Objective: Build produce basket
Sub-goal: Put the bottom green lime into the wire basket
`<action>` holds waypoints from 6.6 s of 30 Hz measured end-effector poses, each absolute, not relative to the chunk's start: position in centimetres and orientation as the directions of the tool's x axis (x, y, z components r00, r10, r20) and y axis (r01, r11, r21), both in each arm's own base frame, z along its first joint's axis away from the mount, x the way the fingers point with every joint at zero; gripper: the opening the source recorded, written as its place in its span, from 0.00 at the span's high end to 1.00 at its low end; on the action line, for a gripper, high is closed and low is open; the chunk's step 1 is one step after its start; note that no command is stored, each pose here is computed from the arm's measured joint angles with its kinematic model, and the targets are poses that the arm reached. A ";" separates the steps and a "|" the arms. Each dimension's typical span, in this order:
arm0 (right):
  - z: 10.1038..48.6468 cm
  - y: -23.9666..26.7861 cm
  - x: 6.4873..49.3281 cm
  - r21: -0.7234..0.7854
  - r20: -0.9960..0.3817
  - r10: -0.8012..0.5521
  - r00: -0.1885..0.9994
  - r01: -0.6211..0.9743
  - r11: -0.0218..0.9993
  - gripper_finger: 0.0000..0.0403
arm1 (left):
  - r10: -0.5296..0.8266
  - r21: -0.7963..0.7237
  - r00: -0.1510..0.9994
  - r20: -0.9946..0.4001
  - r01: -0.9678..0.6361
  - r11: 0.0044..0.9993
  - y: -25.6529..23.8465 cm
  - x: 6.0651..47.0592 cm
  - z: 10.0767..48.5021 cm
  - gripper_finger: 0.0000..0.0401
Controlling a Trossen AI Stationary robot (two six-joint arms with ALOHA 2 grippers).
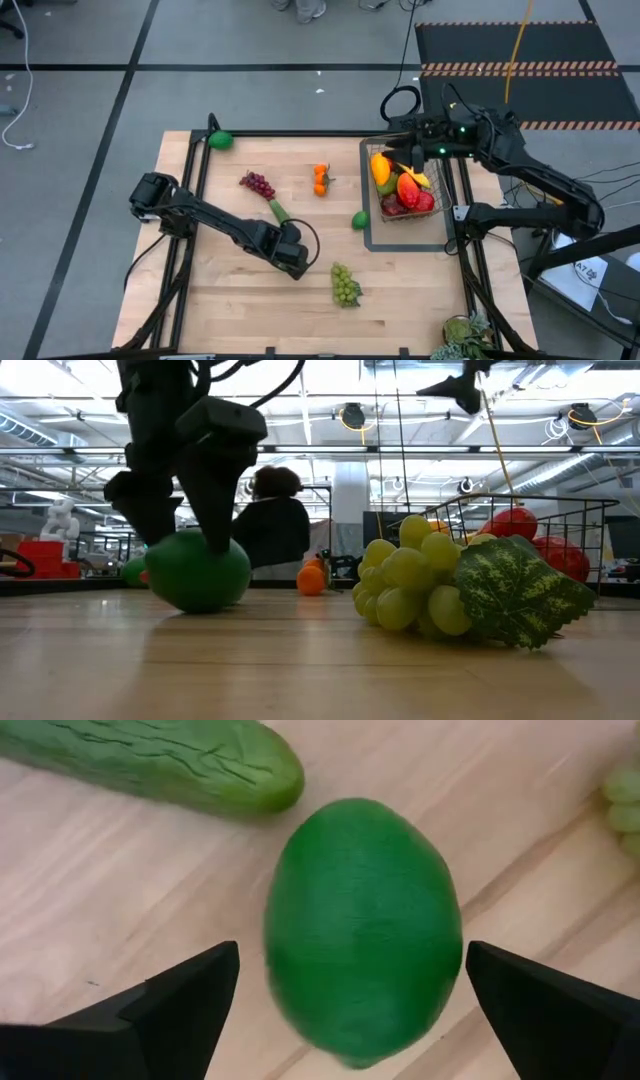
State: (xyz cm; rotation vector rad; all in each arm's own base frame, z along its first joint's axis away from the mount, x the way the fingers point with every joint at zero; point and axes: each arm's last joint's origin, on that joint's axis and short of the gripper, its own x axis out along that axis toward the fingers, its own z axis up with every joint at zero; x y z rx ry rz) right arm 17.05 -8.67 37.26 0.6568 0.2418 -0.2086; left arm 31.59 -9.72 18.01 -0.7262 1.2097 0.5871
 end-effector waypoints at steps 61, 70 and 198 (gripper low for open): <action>39.7 -4.1 18.9 0.733 -0.050 0.144 0.988 -0.062 0.678 0.29 | 0.115 -0.521 0.993 0.017 -0.089 0.849 -1.5 33.2 50.8 0.26; 39.8 -4.5 18.9 0.819 -0.043 0.009 0.999 0.030 0.574 0.29 | 0.156 -0.240 0.979 0.128 -0.122 0.963 -0.2 28.3 54.2 0.26; 31.0 0.4 29.5 0.903 -0.410 0.158 0.898 0.376 0.208 0.14 | 0.042 -0.123 0.647 -0.761 -0.207 0.970 -3.5 38.3 36.9 0.24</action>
